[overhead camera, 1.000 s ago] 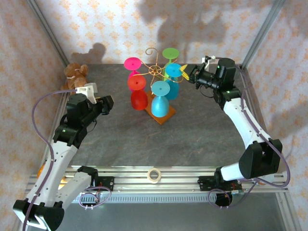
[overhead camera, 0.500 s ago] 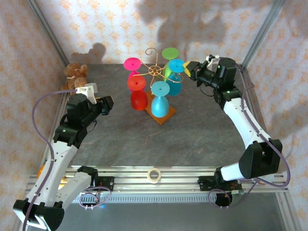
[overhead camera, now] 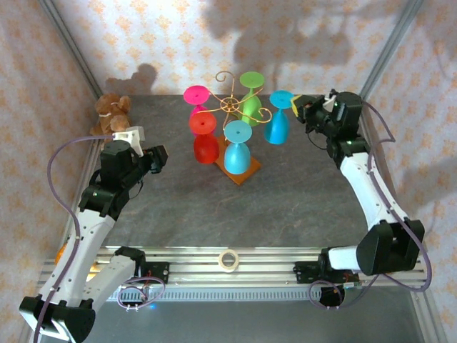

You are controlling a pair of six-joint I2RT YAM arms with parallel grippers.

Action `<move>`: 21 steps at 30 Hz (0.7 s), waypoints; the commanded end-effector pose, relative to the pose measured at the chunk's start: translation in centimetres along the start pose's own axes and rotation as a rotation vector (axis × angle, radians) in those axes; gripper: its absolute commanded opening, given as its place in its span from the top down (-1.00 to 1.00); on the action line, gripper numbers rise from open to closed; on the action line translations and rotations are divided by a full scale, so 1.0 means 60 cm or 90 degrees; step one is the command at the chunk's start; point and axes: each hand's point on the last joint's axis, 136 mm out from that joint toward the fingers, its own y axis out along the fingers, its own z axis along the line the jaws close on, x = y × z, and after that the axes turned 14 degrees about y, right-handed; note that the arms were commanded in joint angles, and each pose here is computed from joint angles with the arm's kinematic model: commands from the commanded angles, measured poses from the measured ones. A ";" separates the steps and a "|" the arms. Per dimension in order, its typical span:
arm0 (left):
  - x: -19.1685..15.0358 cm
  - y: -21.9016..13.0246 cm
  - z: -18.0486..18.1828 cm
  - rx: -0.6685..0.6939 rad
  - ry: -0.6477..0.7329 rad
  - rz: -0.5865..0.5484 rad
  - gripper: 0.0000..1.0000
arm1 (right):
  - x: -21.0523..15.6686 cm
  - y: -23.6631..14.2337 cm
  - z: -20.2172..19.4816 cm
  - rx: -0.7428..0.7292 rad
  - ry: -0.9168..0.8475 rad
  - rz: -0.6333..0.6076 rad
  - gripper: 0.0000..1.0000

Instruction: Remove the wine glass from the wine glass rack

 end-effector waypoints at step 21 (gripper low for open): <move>-0.171 -0.110 -0.045 -0.047 -0.090 0.224 0.16 | -0.105 -0.189 -0.169 -0.277 -0.281 0.025 1.00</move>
